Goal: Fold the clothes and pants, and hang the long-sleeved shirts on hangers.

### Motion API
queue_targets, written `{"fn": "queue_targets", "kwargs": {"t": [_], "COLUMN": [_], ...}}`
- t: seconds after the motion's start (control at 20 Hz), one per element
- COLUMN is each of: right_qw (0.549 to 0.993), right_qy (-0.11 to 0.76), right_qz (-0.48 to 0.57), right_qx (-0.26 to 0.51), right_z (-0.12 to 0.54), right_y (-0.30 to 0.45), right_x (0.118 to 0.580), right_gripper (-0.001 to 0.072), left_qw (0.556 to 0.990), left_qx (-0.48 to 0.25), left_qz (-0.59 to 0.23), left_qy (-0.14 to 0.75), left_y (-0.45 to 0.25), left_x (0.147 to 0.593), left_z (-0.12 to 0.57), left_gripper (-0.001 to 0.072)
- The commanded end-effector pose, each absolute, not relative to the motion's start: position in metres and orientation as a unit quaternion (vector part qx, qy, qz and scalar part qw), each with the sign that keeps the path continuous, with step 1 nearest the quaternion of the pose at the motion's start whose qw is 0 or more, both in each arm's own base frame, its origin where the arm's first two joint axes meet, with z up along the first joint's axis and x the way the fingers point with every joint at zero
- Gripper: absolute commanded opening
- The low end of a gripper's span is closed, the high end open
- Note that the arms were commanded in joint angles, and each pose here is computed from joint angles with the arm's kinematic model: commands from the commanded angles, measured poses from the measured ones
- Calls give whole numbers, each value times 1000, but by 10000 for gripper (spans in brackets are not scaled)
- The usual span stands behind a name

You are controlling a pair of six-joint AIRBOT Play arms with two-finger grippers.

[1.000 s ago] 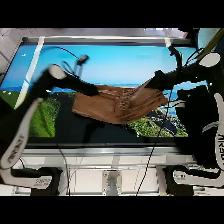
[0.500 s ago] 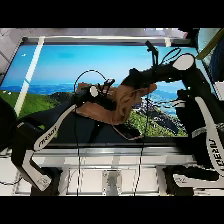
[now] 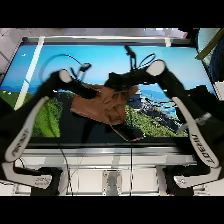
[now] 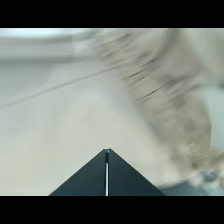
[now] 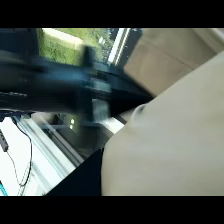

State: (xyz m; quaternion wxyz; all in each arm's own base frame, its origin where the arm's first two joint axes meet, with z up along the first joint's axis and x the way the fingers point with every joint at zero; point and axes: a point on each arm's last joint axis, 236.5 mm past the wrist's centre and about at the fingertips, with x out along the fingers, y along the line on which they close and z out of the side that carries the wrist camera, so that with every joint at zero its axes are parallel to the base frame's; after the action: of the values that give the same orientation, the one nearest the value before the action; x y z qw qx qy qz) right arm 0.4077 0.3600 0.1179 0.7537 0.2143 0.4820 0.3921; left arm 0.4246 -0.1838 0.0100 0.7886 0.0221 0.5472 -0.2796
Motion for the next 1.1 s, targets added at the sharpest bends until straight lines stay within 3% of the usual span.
{"fn": "queue_targets", "kwargs": {"t": [0.0,0.25,0.35,0.5,0.65,0.9,1.05], "right_qw": [759,771,792,812,818,765,713], "right_qy": [458,418,369,325,347,539,632], "right_qz": [422,444,441,431,419,338,283], "right_qx": [190,184,203,221,187,102,114], "right_z": [100,68,81,103,100,59,20], "right_y": [423,504,524,523,483,303,233], "right_x": [419,436,451,469,487,485,456], "right_gripper": [24,52,491,496,491,489,493], "left_qw": [798,819,812,806,803,792,791], "left_qx": [29,19,25,26,26,26,25], "left_qz": [-218,-192,-200,-203,-205,-209,-210], "left_qy": [561,541,548,555,560,574,574], "left_y": [-100,-66,-67,-69,-69,-69,-70], "left_x": [410,406,401,396,393,385,385], "left_z": [49,77,75,74,73,71,71], "left_gripper": [12,13,12,13,13,13,12]}}
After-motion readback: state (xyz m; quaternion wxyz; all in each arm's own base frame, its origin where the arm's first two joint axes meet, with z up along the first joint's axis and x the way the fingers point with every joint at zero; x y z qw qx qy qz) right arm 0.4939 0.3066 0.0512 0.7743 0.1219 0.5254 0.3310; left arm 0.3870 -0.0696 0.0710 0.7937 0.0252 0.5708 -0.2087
